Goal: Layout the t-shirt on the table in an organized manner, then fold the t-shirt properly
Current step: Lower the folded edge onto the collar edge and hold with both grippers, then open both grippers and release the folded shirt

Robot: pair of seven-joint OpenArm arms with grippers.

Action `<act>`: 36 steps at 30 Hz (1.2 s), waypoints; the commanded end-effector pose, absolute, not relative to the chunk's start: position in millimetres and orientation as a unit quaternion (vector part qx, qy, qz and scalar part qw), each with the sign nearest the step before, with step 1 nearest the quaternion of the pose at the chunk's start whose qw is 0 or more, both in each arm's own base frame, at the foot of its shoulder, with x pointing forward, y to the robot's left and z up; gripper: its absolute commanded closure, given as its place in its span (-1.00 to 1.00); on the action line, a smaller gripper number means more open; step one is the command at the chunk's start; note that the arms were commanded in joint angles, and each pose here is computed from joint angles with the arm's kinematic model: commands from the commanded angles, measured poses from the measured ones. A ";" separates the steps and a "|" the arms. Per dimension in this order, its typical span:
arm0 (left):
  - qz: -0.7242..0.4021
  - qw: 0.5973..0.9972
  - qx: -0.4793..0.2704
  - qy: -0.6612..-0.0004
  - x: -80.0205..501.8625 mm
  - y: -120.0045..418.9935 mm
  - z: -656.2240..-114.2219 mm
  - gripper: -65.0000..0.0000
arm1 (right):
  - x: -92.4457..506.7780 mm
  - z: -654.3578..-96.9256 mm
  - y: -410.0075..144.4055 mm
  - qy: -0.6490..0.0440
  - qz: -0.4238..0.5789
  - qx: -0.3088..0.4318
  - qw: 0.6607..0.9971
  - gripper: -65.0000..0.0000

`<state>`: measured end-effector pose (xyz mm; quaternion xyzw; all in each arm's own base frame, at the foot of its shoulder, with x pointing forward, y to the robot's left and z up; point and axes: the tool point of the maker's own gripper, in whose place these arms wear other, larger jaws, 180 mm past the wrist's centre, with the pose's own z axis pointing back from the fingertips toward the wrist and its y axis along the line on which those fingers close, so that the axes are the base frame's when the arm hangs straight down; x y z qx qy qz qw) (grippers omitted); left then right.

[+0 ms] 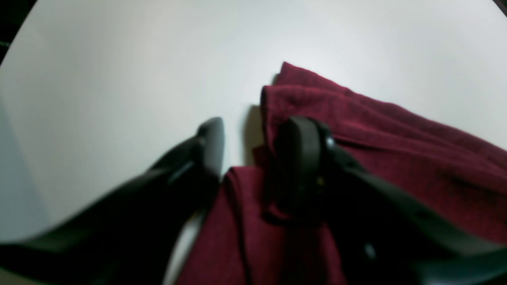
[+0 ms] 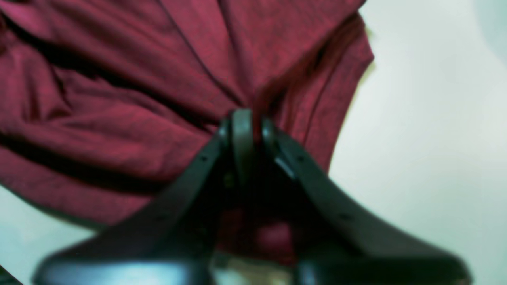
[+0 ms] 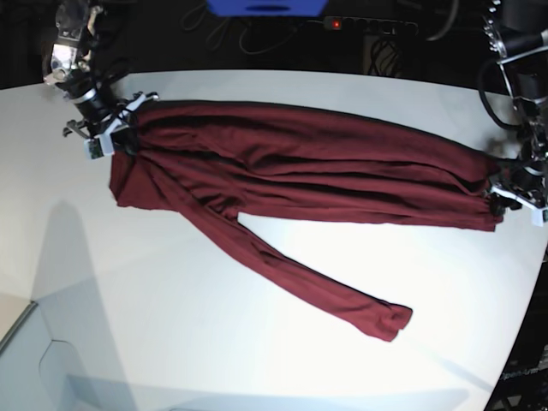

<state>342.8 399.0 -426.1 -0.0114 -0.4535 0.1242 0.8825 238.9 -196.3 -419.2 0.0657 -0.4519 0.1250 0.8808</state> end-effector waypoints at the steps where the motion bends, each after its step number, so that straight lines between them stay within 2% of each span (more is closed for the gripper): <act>1: 0.113 0.892 -0.002 -0.437 339.2 404.4 -426.7 0.12 | 245.7 -407.8 -197.8 -0.473 0.127 0.065 0.870 0.70; 4: 0.114 0.891 -0.002 -0.440 340.0 405.0 -425.0 0.15 | 244.8 -405.9 -198.1 -0.475 0.128 0.064 0.868 0.46; 7: 0.114 0.889 -0.002 -0.444 342.3 405.2 -422.3 0.14 | 248.0 -396.2 -199.5 -0.485 0.133 0.057 0.862 0.35; 15: 0.076 0.865 0.012 -0.496 366.7 408.1 -375.6 0.14 | 251.7 -366.4 -196.3 -0.513 0.155 0.040 0.843 0.34; 21: 0.085 0.806 0.035 -0.584 381.3 420.9 -304.2 0.14 | 253.1 -361.2 -195.5 -0.518 0.159 0.037 0.839 0.34; 26: 0.059 0.767 0.026 -0.638 399.4 385.1 -263.9 0.15 | 258.8 -358.0 -188.0 -0.528 0.149 0.045 0.835 0.34; 31: 0.066 0.762 -0.001 -0.644 403.5 358.4 -271.7 0.15 | 304.2 -331.9 -168.7 -0.575 0.145 0.060 0.803 0.34; 36: 0.041 0.776 -0.028 -0.628 408.5 325.3 -289.8 0.15 | 344.6 -307.0 -136.3 -0.589 0.182 0.077 0.783 0.34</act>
